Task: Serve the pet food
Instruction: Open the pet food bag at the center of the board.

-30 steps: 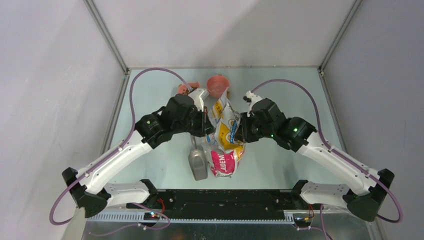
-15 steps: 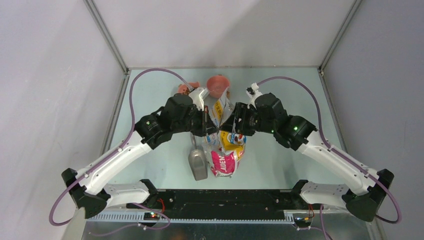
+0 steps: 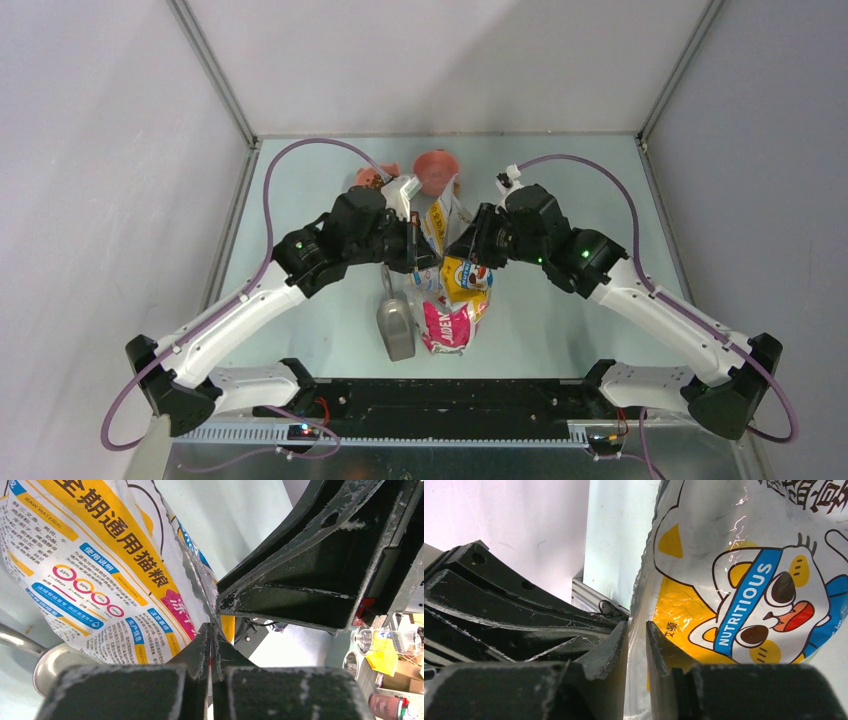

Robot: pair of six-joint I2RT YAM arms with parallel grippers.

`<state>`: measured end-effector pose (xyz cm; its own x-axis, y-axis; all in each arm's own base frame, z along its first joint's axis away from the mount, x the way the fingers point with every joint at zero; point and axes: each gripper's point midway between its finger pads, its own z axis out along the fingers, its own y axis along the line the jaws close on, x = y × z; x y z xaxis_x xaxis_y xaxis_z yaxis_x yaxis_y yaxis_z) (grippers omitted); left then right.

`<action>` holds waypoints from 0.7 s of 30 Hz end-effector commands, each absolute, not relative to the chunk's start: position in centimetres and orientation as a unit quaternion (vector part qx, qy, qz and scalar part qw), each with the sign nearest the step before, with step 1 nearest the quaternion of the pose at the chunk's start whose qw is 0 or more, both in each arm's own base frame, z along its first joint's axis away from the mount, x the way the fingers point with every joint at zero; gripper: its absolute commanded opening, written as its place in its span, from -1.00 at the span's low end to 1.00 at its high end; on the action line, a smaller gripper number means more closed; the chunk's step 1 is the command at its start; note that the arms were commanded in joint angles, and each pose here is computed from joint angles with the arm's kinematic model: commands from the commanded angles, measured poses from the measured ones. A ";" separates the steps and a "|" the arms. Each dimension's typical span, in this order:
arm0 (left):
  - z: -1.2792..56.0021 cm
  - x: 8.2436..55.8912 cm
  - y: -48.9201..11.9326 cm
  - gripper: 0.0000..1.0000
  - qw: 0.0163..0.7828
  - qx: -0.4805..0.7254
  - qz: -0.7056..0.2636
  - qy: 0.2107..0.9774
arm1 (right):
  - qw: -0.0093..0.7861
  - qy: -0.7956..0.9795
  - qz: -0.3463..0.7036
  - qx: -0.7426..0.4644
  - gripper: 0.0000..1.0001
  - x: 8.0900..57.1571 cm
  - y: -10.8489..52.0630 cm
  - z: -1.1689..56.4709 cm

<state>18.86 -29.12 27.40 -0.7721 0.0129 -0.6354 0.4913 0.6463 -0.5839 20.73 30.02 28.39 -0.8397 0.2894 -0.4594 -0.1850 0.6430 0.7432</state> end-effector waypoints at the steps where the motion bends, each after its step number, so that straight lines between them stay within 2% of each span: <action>1: 27.1 18.8 -29.3 -1.00 0.297 0.152 -0.397 0.855 | 0.298 0.857 0.419 0.035 -0.54 21.4 29.9 29.2; 5: 27.2 18.7 -29.4 -1.00 0.298 0.153 -0.399 0.854 | 0.291 0.861 0.416 0.024 -0.59 21.5 30.4 28.5; 12: 27.3 18.7 -29.3 -1.00 0.301 0.154 -0.399 0.853 | 0.286 0.866 0.409 0.015 -0.54 21.7 31.1 27.6; 14: 27.2 18.8 -29.2 -1.00 0.301 0.154 -0.397 0.853 | 0.288 0.867 0.408 0.001 -0.66 21.6 31.3 27.4; 15: 27.2 18.8 -29.2 -1.00 0.302 0.153 -0.395 0.854 | 0.291 0.866 0.406 -0.009 -0.87 21.5 31.4 27.3; 16: 27.2 18.8 -29.2 -1.00 0.303 0.153 -0.394 0.854 | 0.291 0.867 0.405 -0.013 -0.96 21.4 31.4 27.3; 21: 26.2 19.9 -27.5 -1.00 0.322 0.132 -0.343 0.873 | 0.309 0.873 0.376 -0.031 -1.00 21.3 30.5 26.8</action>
